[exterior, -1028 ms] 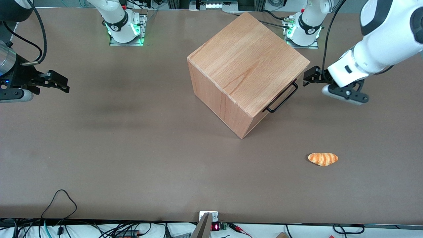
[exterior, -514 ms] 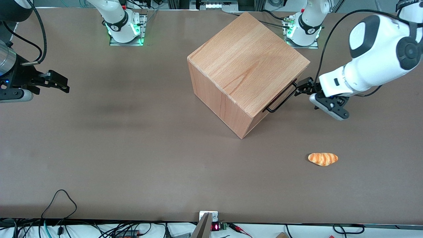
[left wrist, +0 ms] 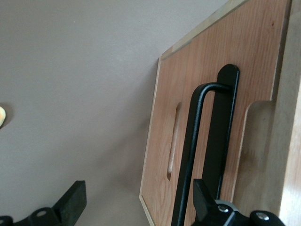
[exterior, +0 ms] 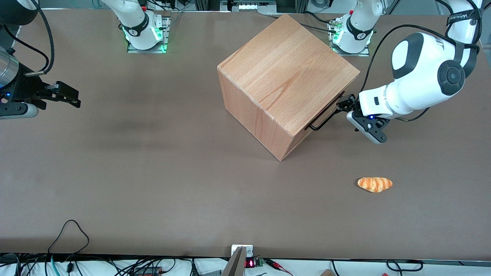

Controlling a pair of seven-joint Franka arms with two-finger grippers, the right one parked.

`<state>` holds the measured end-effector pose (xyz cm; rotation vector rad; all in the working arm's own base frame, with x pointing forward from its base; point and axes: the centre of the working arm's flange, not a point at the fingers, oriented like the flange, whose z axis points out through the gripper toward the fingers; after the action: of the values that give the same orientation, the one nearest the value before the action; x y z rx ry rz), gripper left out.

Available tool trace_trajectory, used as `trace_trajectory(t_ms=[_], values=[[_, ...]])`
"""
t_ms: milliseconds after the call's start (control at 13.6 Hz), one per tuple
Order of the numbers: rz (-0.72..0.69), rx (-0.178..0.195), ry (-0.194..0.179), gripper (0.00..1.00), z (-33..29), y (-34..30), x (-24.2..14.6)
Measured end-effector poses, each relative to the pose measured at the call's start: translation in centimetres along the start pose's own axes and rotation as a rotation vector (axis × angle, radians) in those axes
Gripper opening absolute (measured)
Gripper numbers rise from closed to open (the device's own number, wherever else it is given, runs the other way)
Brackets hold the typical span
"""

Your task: Open top drawer with left arm

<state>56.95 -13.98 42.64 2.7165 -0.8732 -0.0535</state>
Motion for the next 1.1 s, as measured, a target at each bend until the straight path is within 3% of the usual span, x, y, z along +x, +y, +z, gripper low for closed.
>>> trace_trajectory(t_ms=[1101], values=[[0.014, -0.018, -0.008, 1.0, 3.6, 0.4, 0.6]])
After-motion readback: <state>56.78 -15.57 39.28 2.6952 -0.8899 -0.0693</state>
